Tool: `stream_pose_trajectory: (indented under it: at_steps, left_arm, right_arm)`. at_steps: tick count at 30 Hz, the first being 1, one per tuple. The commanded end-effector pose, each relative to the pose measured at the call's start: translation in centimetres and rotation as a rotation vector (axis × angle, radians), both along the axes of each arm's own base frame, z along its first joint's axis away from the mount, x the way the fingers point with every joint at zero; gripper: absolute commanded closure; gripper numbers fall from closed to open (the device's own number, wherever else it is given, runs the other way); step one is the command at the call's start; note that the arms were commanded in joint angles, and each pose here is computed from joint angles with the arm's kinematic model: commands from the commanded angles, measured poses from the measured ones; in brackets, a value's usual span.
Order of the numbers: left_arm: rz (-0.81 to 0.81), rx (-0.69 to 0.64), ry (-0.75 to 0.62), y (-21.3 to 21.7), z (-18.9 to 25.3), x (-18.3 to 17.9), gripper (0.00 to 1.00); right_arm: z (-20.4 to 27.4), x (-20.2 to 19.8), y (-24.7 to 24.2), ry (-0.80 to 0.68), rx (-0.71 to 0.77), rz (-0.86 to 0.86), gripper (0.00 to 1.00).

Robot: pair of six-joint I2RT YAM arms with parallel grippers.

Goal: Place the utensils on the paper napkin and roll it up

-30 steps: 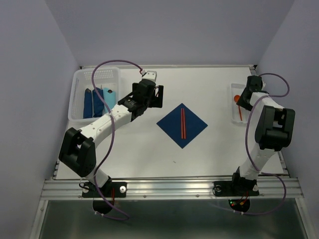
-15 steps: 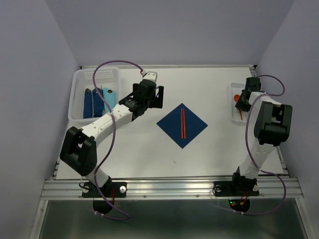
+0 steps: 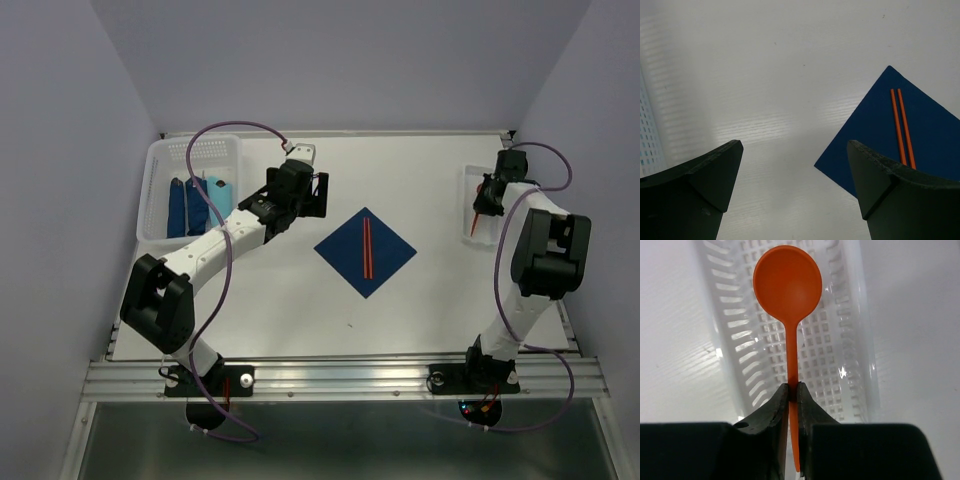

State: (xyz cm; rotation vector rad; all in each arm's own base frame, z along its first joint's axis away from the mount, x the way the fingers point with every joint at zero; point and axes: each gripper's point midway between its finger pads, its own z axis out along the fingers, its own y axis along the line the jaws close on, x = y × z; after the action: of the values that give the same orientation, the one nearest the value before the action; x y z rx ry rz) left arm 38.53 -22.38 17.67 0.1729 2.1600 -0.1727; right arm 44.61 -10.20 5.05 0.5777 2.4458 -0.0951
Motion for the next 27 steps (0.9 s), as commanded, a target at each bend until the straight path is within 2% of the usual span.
stream_pose_trajectory:
  at_steps: [1,4,7,8,12,17,18,19,22,27]
  left_arm:
    - [0.013,-0.026,-0.036,-0.1,1.5,0.3,0.01]
    - [0.015,-0.029,-0.038,-0.1,1.6,0.3,0.01]
    - [0.025,-0.024,-0.044,0.1,1.7,0.4,0.01]
    - [0.029,-0.025,-0.044,0.1,1.7,0.4,0.01]
    - [0.059,-0.025,-0.062,0.7,2.4,0.4,0.01]
    - [0.087,-0.027,-0.076,1.1,2.8,0.6,0.01]
    - [0.089,-0.025,-0.076,1.2,2.7,0.6,0.01]
    - [0.088,-0.025,-0.073,1.2,2.7,0.6,0.01]
    - [0.085,-0.028,-0.071,1.1,2.8,0.5,0.01]
    - [0.091,-0.022,-0.074,1.5,2.9,0.3,0.01]
  right_arm:
    - [8.9,2.3,0.7,-0.207,-0.045,0.052,0.99]
    - [11.4,2.2,2.3,-0.252,-0.045,0.068,0.99]
    - [12.5,1.9,6.2,-0.270,-0.021,0.111,0.99]
    - [13.2,1.6,8.9,-0.286,-0.011,0.156,0.99]
    - [11.8,-0.8,16.0,-0.257,0.062,0.249,0.99]
    - [9.0,-4.9,26.2,-0.245,0.237,0.341,0.99]
    - [8.9,-4.8,26.3,-0.254,0.247,0.321,0.99]
    - [8.5,-5.3,28.7,-0.255,0.269,0.345,0.99]
    - [7.0,-6.0,32.0,-0.230,0.261,0.383,0.99]
    - [5.1,-6.1,34.3,-0.205,0.270,0.393,0.99]
